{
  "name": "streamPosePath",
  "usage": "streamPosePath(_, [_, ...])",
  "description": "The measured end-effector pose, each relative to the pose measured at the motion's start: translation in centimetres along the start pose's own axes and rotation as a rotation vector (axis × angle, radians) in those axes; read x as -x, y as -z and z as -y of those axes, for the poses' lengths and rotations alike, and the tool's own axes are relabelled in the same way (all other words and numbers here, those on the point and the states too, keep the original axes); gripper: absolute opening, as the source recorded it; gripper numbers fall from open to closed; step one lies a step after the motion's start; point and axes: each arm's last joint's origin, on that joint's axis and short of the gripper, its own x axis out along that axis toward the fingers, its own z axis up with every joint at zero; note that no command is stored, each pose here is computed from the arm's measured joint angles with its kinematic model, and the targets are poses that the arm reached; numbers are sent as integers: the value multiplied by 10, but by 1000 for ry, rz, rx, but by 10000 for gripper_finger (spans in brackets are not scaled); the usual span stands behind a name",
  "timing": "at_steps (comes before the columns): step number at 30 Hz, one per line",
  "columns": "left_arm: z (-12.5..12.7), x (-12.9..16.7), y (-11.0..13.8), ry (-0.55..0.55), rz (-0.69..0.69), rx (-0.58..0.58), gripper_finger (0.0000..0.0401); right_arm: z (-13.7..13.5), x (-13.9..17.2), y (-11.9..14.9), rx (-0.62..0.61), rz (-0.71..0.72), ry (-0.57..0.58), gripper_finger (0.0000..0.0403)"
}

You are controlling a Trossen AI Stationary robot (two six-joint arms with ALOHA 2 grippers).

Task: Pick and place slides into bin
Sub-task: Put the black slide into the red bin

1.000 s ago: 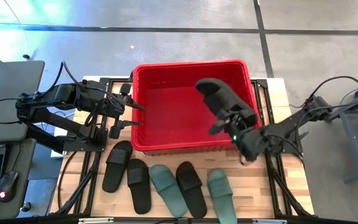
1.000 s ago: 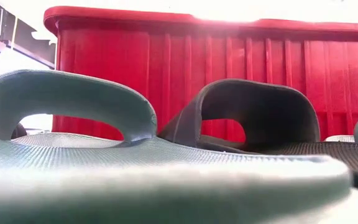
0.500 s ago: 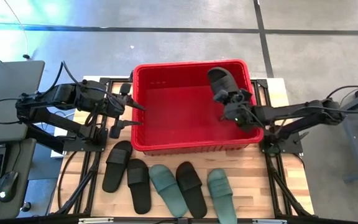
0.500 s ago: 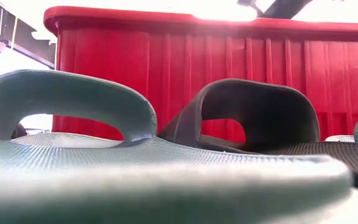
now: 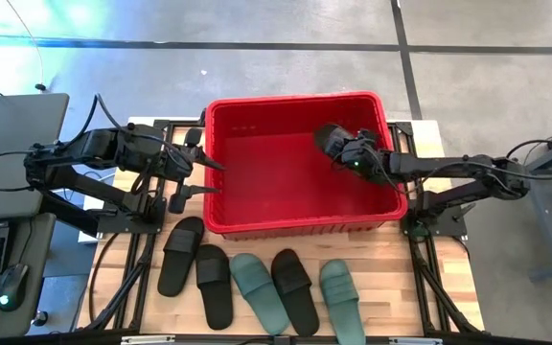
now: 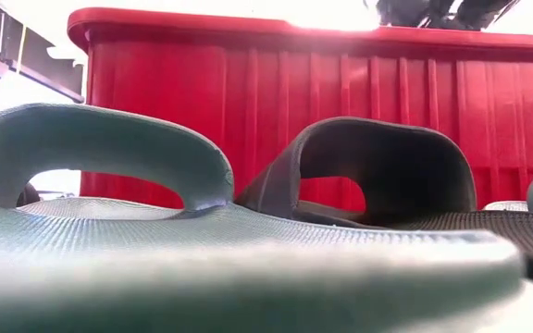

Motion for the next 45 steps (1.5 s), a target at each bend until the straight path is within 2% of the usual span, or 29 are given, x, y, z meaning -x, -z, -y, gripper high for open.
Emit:
streamPosePath(4, [0, 0, 0, 1, 1, 0, 227, 8, -2, 1, 37, -31, 61, 107])
streamPosePath(5, [0, 0, 0, -1, 0, 0, 227, 10, -3, 1, 13, -24, 81, 107])
streamPosePath(7, [0, 0, 0, -3, -1, 1, 227, 13, -8, 1, -114, -7, 110, 107])
streamPosePath(9, [0, 0, 0, -3, -1, 1, 227, 11, -16, 3, -213, -47, 88, 108])
streamPosePath(13, [0, 0, 0, -5, -1, 8, 227, 7, -29, 13, -108, -178, 41, 108])
streamPosePath(20, [0, 0, 0, -5, -2, 55, 227, 20, -39, 28, -64, -230, 172, 108])
streamPosePath(27, [0, 0, 0, -2, -2, 62, 227, 13, -28, 32, 81, -303, 101, 108])
streamPosePath(29, [0, 0, 0, -2, -2, 62, 227, 3, -22, 31, 124, -314, 20, 108])
streamPosePath(32, [0, 0, 0, -2, -5, 62, 227, -20, -4, 21, 220, -281, -162, 107])
streamPosePath(38, [2, 0, 8, 12, -84, 60, 227, -75, 61, -22, 362, -182, -644, 95])
streamPosePath(42, [3, -4, 15, 38, -170, 60, 227, -97, 114, -37, 460, -277, -1017, 84])
streamPosePath(45, [4, -11, 17, 61, -210, 60, 227, -107, 152, -36, 469, -404, -1262, 81])
